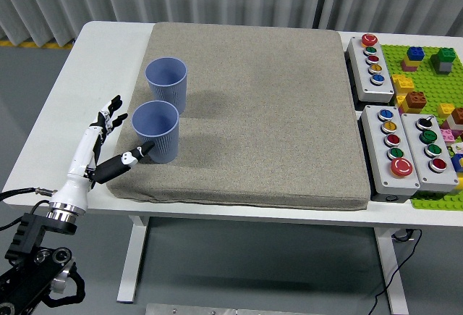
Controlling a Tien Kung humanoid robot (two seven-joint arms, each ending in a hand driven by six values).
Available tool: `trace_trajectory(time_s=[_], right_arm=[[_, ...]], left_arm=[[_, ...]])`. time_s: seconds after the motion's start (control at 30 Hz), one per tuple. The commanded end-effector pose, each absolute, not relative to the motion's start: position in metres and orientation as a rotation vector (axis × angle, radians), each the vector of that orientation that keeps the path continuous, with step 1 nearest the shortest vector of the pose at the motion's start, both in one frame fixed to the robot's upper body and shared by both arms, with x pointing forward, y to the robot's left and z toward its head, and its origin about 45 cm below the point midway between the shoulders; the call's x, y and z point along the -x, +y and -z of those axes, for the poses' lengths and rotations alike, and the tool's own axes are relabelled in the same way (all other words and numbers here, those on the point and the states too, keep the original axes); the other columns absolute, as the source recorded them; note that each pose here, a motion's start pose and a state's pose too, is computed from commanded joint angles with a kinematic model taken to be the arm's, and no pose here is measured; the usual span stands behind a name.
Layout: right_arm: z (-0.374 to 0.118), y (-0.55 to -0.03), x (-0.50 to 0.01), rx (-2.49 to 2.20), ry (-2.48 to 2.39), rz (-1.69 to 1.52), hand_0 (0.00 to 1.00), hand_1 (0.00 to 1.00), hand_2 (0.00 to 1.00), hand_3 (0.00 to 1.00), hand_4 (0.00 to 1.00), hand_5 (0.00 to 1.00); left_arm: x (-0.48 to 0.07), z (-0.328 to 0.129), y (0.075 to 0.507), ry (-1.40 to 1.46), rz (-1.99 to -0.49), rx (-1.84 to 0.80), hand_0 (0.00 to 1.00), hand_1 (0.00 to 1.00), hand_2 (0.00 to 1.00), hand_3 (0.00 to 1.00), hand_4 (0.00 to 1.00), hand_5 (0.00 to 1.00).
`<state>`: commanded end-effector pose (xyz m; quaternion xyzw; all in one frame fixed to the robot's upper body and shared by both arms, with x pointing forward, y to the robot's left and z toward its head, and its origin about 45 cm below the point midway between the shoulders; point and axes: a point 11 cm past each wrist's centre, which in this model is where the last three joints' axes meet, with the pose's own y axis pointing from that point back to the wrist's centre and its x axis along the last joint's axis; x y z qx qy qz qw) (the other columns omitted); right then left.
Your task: Pick cup pour cup place
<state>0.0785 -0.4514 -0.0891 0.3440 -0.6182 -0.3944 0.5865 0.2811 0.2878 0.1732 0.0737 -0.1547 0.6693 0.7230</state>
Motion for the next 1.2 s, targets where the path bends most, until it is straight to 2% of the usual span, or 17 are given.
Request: trace_trajectory(time_s=[0.13,0.17,0.33,0.37,0.53,0.57,0.73,0.77,1.2], right_arm=[[0.089,-0.451,-0.081,-0.806,-1.446,0.918,0.647,0.637,0.550,0.586,0.002,0.016],[0.089,-0.451,-0.082,-0.806,-1.447,0.919,0.647,0.637,0.550,0.585,0.002,0.014],[0.088,-0.451,-0.084,-0.809,-1.452,0.918,0.647,0.637,0.550,0.585,0.002,0.014],[0.088,-0.451,-0.084,-0.809,-1.454,0.919,0.647,0.638,0.550,0.586,0.002,0.015],[0.088,-0.451,-0.085,-0.808,-1.459,0.921,0.647,0.638,0.550,0.586,0.002,0.015],[0.088,-0.451,-0.085,-0.808,-1.460,0.922,0.647,0.637,0.550,0.586,0.002,0.016],[0.088,-0.451,-0.086,-0.810,-1.459,0.919,0.647,0.637,0.550,0.586,0.002,0.016],[0.088,-0.451,-0.086,-0.810,-1.459,0.920,0.647,0.637,0.550,0.586,0.002,0.017],[0.088,-0.451,-0.087,-0.812,-1.462,0.920,0.647,0.637,0.550,0.586,0.002,0.018]], left_arm=[[-0.292,-0.189,0.296,-0.317,-1.544,-0.082,0.889,0.908,0.998,0.998,0.998,0.560],[-0.294,-0.190,0.298,-0.302,-1.563,-0.064,0.846,0.843,0.988,0.985,0.998,0.889],[-0.307,-0.187,0.305,-0.162,-1.613,0.045,0.846,0.843,0.988,0.985,0.998,0.889],[-0.309,-0.185,0.303,-0.118,-1.606,0.083,0.813,0.810,0.915,0.931,0.949,0.998],[-0.308,-0.186,0.296,0.035,-1.646,0.248,0.813,0.810,0.915,0.931,0.949,0.998],[-0.308,-0.185,0.296,0.072,-1.661,0.272,0.864,0.870,0.981,0.998,0.935,0.998],[-0.306,-0.178,0.291,0.242,-1.712,0.361,0.864,0.870,0.981,0.998,0.935,0.998],[-0.306,-0.177,0.290,0.250,-1.714,0.363,0.904,0.896,0.998,0.998,0.926,0.998],[-0.309,-0.179,0.287,0.216,-1.694,0.330,0.904,0.892,0.998,0.998,0.913,0.998]])
